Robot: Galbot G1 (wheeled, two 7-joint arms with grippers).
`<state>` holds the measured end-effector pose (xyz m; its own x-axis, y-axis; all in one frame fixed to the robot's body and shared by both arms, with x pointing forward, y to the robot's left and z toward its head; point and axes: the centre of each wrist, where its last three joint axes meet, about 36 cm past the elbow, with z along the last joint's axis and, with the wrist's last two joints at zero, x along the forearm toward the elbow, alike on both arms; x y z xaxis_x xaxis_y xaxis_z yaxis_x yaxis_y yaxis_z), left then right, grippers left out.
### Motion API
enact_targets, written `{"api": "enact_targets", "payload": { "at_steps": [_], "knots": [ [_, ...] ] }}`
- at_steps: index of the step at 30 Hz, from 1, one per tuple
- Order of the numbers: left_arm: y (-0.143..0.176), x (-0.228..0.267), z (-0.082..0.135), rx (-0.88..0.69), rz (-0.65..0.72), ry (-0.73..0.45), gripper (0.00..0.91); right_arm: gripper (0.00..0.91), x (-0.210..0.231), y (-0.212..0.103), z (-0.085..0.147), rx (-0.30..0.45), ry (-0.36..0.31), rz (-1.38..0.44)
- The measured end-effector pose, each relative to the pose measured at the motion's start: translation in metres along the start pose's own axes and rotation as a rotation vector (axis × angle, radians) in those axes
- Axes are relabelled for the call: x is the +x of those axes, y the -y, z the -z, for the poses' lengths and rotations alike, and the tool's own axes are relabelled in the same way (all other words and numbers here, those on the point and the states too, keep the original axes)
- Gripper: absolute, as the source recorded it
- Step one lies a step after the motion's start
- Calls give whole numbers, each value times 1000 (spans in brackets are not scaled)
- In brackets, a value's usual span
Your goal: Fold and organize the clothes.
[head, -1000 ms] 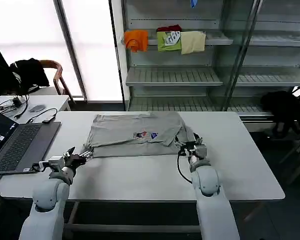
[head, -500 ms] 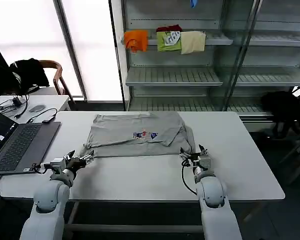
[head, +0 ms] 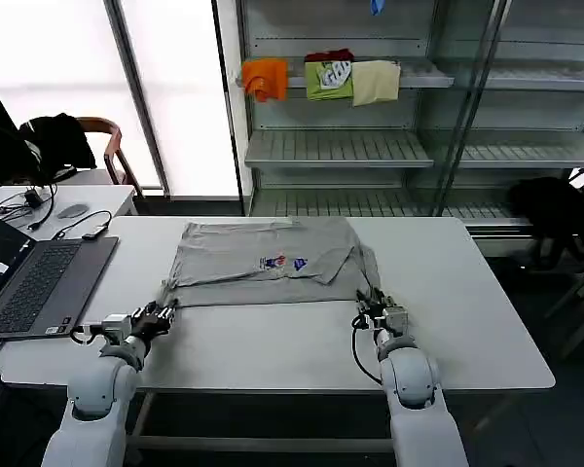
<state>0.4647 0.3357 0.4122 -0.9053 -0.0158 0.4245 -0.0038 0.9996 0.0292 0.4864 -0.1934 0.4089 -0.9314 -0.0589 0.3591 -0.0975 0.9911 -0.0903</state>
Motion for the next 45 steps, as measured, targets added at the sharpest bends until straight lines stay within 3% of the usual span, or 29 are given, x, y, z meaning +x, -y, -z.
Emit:
{"api": "enact_targets", "payload": {
  "at_steps": [12,22,35,44,45],
  "knots": [
    [1,7,-3,-7,-22,5,0,0,17,-1,2,-56,13,18],
    [-6,26,-3,-7,-30,21,0,0,60,-8,2,-80,33,36],
    [-12,102,-16,37,-26,40,0,0,140,-9,-9,-52,35,22],
    [-8,152,-32,81,-14,13,10,0,173,-9,-22,-26,-9,15],
    [-6,156,-33,86,-14,11,10,30,175,-9,-23,-24,-13,18]
  ]
}}
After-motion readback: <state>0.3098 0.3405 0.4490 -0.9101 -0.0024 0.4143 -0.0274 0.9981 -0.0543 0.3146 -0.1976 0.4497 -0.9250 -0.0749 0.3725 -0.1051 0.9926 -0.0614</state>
